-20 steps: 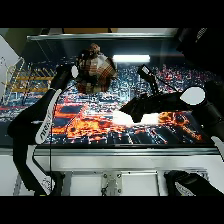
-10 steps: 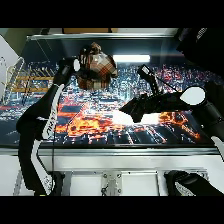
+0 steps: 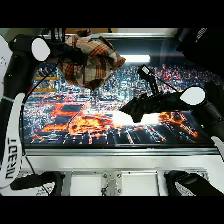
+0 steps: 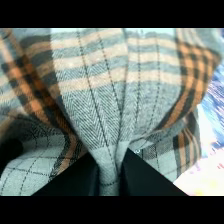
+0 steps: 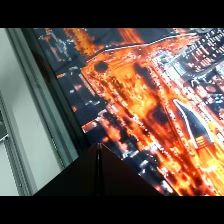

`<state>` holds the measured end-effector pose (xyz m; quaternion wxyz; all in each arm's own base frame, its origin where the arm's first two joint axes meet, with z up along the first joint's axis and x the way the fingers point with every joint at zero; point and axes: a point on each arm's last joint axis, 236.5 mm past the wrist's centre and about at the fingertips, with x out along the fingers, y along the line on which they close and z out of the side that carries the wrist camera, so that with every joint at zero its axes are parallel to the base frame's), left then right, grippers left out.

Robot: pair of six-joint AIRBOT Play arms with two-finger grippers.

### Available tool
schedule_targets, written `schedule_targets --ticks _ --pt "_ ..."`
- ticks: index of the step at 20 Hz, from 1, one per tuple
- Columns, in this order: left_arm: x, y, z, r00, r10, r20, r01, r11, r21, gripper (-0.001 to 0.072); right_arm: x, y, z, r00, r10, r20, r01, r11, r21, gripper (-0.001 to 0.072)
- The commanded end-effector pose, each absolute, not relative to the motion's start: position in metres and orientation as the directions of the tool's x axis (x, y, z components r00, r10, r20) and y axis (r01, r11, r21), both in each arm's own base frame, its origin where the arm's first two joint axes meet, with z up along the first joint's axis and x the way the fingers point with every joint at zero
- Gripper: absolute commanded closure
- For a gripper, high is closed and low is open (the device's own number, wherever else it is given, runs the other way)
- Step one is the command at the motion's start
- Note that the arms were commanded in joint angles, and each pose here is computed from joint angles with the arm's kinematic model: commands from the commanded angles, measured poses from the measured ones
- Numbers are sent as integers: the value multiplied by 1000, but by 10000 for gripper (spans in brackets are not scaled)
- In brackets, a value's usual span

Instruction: Fold the clothes and pants, and hang the long-sleeved shirts on hangers.

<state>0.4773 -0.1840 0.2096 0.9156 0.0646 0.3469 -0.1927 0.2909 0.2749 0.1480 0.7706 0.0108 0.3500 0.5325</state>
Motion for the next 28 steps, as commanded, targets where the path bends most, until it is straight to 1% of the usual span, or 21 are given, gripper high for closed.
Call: schedule_targets --ticks 1,4,6,7,8,9,10,11,12,13,15,17,19,20,21,22,23,26,28 --pt "428 -200 207 648 -348 -678 429 902 -52 678 291 275 148 187 828 -528 -813 432 390 672" --pt "404 -204 194 627 -360 -691 419 903 -91 679 290 278 151 183 839 -512 -810 424 404 672" --pt "387 -199 183 616 -364 -699 396 910 -125 678 286 289 171 166 886 -432 -797 379 470 672" --pt "382 -197 179 611 -362 -704 395 910 -126 678 285 291 175 163 896 -412 -794 367 485 671" --pt "377 -195 175 605 -361 -710 392 911 -129 678 285 292 177 162 899 -407 -797 362 482 672" --pt "372 -193 172 597 -359 -717 373 916 -149 678 289 288 180 180 895 -408 -820 365 440 674" --pt "366 -196 170 585 -376 -719 361 914 -184 678 299 276 186 227 879 -419 -819 405 407 675" --pt "358 -206 168 566 -409 -715 373 901 -220 678 315 257 195 312 842 -440 -804 480 351 675" --pt "349 -218 164 549 -442 -709 392 886 -249 679 336 228 208 436 773 -460 -765 588 263 675" --pt "336 -235 155 521 -477 -707 414 866 -280 679 355 193 226 571 677 -465 -693 701 169 675" --pt "303 -271 128 439 -517 -735 454 833 -315 678 373 127 259 766 481 -428 -510 858 51 675" --pt "266 -303 97 348 -538 -768 508 797 -327 678 369 77 273 848 324 -418 -358 934 -4 675" --pt "231 -325 67 258 -530 -808 554 766 -325 678 359 44 269 862 213 -459 -257 966 -34 675" --pt "221 -332 58 230 -523 -821 572 755 -321 676 354 35 264 854 187 -485 -235 971 -41 675" --pt "217 -337 57 215 -518 -828 585 747 -315 483 350 31 258 841 180 -511 -231 972 -39 675" --pt "221 -341 63 223 -519 -825 591 745 -309 114 347 30 254 830 179 -529 -232 972 -35 675" --pt "234 -342 77 253 -528 -811 586 750 -306 14 346 30 251 822 179 -540 -235 971 -35 675" --pt "286 -333 136 389 -568 -725 540 778 -320 20 345 32 245 812 185 -554 -240 970 -28 675" --pt "323 -318 163 464 -563 -684 495 805 -327 21 345 32 243 809 185 -558 -240 970 -26 675"
